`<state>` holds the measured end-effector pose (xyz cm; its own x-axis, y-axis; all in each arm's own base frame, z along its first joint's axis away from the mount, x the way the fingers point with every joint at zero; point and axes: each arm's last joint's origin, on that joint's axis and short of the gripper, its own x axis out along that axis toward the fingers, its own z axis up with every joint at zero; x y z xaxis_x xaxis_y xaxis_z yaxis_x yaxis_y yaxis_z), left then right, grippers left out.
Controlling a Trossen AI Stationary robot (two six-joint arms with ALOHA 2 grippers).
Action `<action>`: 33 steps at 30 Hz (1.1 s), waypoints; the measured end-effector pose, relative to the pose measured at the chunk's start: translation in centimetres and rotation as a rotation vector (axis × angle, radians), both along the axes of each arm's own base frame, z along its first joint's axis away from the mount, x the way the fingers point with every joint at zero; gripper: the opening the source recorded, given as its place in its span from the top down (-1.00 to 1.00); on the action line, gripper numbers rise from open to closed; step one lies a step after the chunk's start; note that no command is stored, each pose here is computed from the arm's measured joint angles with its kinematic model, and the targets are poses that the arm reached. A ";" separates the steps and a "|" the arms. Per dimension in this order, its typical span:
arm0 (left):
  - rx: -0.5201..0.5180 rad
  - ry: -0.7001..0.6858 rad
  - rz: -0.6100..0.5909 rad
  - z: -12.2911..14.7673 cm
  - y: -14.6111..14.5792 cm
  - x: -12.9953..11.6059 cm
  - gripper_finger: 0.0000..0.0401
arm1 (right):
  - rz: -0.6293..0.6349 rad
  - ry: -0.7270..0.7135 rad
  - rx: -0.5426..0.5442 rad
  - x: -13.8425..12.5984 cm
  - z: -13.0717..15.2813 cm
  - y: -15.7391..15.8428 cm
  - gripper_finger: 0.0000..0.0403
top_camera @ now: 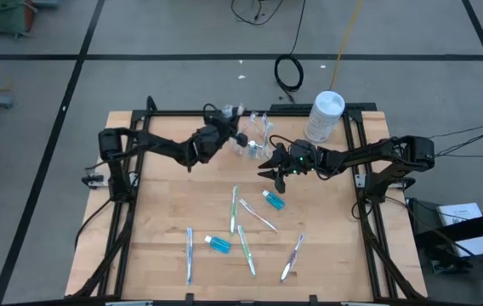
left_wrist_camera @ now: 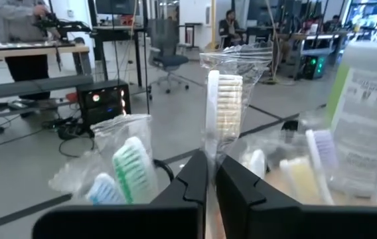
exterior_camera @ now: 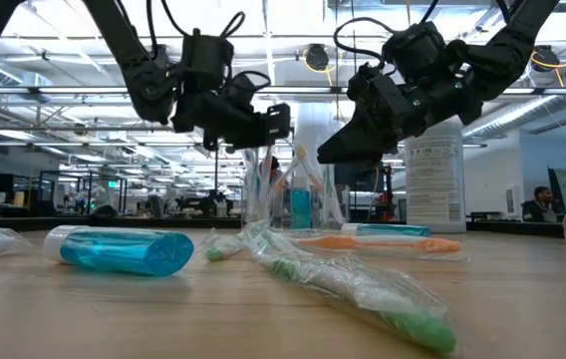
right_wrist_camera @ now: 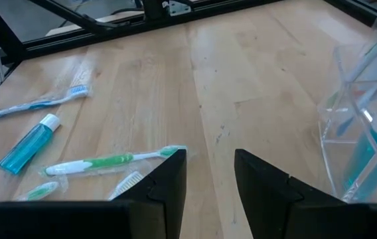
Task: Pick & Place toothbrushing station
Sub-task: Put the orange toothbrush into the transparent organizer
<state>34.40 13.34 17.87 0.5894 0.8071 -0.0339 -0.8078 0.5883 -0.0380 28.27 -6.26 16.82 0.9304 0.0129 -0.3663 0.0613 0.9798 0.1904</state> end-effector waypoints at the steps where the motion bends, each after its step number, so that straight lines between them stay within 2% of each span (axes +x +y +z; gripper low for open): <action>1: 0.000 0.001 0.004 -0.2 0.0 0.1 0.91 | 0.000 0.002 0.001 0.0 0.0 0.0 0.41; 9: -0.016 0.041 -0.016 -1.0 -1.0 0.5 0.97 | 0.000 0.037 0.009 -0.1 -0.3 0.0 0.41; 15: -0.027 0.094 -0.036 -1.4 -1.8 0.7 0.91 | 0.000 0.035 0.009 -0.1 -0.3 0.0 0.41; 19: -0.053 0.149 -0.040 -2.0 -2.0 0.7 0.94 | 0.000 0.035 0.009 -0.1 -0.3 0.0 0.41; 24: -0.105 0.140 -0.024 -2.4 -2.0 0.6 0.93 | 0.000 0.035 0.009 -0.1 -0.3 0.0 0.41; 29: -0.096 0.148 0.032 -2.4 -1.9 0.4 0.86 | 0.000 0.035 0.009 -0.1 -0.3 0.0 0.41; 33: -0.094 0.151 0.033 -2.4 -1.9 0.4 0.85 | 0.000 0.035 0.009 -0.1 -0.3 0.0 0.41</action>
